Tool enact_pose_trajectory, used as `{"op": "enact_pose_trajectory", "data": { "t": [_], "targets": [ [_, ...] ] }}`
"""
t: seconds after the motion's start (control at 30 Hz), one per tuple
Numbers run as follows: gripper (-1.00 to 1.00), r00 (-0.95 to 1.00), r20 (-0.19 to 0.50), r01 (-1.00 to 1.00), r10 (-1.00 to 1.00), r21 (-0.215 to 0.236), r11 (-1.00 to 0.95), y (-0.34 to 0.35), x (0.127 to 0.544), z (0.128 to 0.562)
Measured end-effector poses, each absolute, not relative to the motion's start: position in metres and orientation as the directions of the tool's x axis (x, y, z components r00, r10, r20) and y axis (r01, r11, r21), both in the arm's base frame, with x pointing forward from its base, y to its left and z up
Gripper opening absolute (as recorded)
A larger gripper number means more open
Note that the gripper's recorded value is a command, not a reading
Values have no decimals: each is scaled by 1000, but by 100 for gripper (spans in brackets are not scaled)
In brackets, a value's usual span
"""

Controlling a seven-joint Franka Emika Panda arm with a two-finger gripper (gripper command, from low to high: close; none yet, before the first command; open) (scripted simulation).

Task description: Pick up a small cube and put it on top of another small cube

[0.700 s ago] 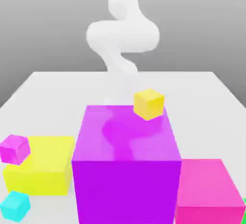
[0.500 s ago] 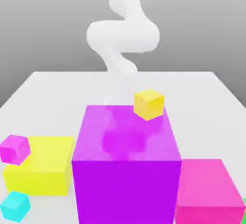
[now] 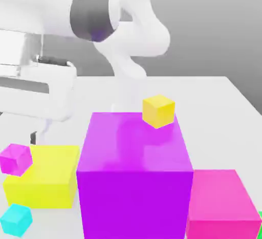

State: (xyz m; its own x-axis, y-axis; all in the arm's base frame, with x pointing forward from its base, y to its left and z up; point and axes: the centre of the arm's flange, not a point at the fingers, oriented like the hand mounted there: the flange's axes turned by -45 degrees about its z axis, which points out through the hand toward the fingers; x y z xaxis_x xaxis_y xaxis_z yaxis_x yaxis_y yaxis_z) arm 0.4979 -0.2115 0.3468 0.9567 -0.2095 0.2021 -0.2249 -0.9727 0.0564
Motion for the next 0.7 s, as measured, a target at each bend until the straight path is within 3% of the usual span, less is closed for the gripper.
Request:
{"op": "enact_pose_trajectory", "data": {
  "t": [0.27, 0.4, 0.43, 0.7],
  "targets": [
    [0, 964, 18, -266, -266, 7, -964, -262, 466, 202],
    [0, 962, 1, -272, -272, 0, -962, -266, 462, 142],
    [-100, 962, 1, -272, -272, 0, -962, -266, 461, 132],
    [-100, 962, -1, -273, -273, 0, -962, -266, 461, 141]
  ]
}}
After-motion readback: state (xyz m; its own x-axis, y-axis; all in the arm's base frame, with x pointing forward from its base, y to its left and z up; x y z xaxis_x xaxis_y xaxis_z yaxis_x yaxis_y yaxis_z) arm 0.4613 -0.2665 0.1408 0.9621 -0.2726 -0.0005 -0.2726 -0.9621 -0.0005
